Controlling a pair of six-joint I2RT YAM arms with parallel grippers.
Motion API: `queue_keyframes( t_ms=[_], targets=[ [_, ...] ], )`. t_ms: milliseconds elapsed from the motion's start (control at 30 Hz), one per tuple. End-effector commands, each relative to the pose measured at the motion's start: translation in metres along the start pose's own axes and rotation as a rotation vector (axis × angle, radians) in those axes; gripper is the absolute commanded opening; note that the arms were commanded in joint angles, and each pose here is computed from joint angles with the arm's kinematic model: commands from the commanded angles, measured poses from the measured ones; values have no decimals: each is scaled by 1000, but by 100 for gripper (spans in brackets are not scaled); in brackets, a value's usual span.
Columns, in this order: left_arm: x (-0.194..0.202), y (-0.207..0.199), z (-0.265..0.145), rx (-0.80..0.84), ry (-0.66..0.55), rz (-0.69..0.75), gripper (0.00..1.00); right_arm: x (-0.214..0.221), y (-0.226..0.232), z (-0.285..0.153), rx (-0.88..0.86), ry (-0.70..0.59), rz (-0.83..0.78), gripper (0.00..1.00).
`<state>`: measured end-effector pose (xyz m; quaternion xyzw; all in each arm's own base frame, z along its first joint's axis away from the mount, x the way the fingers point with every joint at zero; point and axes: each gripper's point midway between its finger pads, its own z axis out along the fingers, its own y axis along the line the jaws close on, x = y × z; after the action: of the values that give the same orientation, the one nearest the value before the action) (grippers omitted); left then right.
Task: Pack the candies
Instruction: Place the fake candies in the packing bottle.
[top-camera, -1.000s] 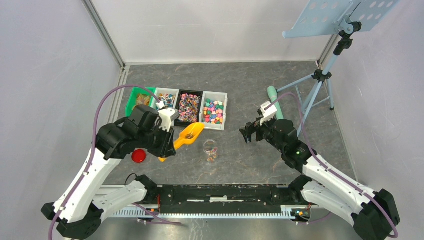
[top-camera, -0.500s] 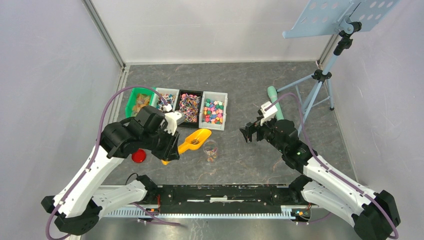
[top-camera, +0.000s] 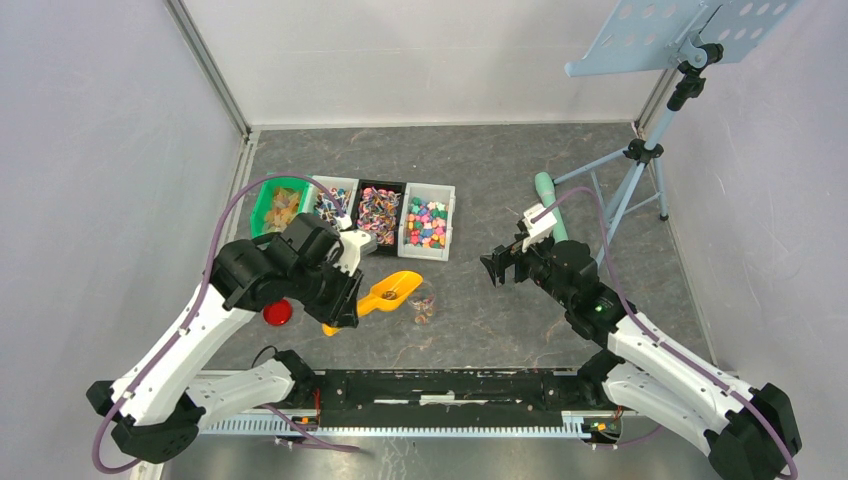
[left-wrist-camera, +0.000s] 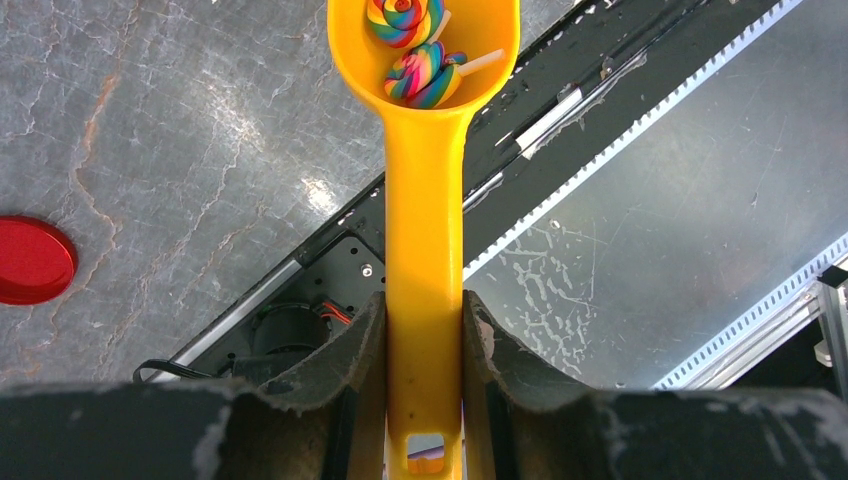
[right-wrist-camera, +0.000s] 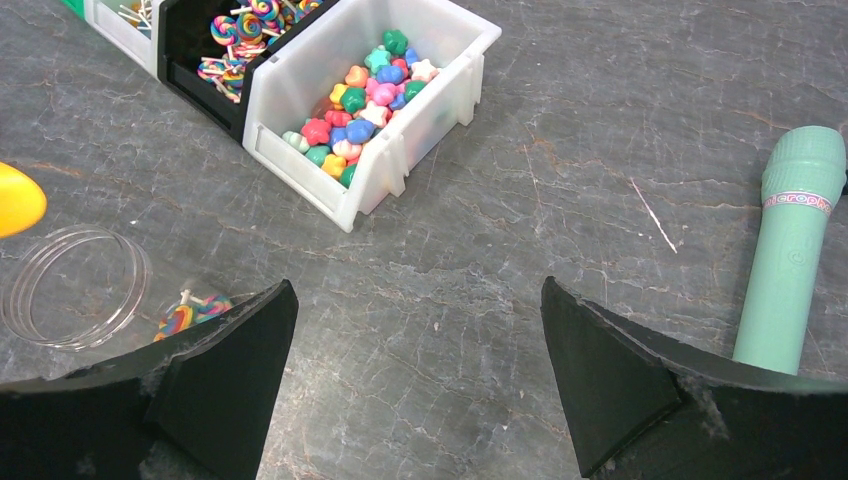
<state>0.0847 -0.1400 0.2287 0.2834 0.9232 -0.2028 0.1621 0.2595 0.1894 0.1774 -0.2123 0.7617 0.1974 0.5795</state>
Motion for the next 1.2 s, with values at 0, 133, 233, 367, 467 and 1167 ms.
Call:
queue_keyframes(
  t_ms=[0, 133, 233, 367, 467, 1167],
  targets=[
    [-1, -9, -4, 41, 5, 22, 2, -9, -2, -2, 3, -39, -10, 98],
    [0, -11, -3, 47, 23, 21, 2, -7, -1, -2, 3, -35, -10, 98],
    [3, -12, -2, 49, 41, 30, 2, -6, -1, -2, 2, -33, -9, 98],
    [5, -14, -1, 55, 64, 39, 2, -4, -1, -2, 1, -33, -4, 98],
    [6, -15, -3, 55, 78, 47, 2, -3, 0, -2, -2, -30, -1, 98],
    [0, -17, -3, 5, 184, 91, 2, 1, 0, -6, -5, -36, 17, 98]
  ],
)
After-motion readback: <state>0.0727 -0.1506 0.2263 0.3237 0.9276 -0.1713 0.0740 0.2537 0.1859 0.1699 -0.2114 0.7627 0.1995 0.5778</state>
